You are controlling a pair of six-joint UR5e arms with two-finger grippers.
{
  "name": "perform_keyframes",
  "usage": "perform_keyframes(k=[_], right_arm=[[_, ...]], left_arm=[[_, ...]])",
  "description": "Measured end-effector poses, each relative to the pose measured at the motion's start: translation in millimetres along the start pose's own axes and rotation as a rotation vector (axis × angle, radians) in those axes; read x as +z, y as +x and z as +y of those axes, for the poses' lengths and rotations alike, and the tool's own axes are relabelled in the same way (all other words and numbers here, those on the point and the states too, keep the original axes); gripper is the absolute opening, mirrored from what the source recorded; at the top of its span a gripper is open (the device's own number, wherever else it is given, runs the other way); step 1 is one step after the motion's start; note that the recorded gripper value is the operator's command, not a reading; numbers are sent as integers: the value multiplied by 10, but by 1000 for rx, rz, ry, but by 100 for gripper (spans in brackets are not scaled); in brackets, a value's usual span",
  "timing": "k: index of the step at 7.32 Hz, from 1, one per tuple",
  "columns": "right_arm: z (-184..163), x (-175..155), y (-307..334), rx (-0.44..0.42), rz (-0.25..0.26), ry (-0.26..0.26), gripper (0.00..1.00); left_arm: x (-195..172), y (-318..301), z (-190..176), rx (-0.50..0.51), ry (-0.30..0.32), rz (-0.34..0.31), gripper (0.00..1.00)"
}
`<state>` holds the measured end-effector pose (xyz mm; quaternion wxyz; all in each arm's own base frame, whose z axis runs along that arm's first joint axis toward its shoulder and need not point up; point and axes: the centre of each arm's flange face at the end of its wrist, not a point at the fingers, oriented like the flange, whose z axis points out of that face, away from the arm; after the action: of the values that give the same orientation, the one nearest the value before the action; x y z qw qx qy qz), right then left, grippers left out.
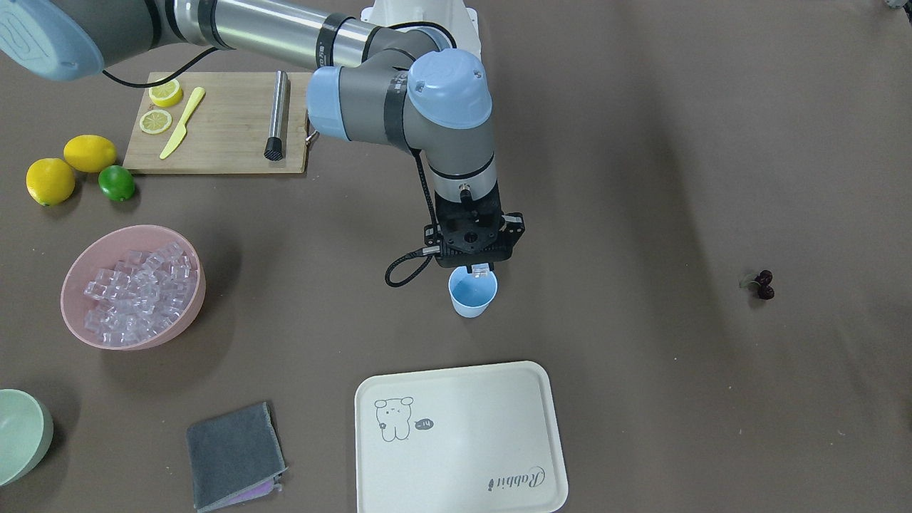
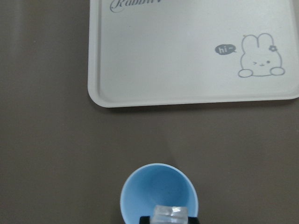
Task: Put ice and cherries in cup
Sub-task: 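Carry the ice cube to the light-blue cup and release it, then return the right gripper to the pink ice bowl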
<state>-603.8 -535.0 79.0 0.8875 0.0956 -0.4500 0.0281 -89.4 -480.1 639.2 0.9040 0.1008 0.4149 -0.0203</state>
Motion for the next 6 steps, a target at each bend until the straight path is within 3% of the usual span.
perform_keyframes(k=[4,6], right_arm=[[65,-88,472,-60,-11,20,99],[144,-273,1813,-144,4,14,99]], left_arm=[[13,-21,39,-3,-3,0,98],[17,-27,49,-5,-5,0,98]])
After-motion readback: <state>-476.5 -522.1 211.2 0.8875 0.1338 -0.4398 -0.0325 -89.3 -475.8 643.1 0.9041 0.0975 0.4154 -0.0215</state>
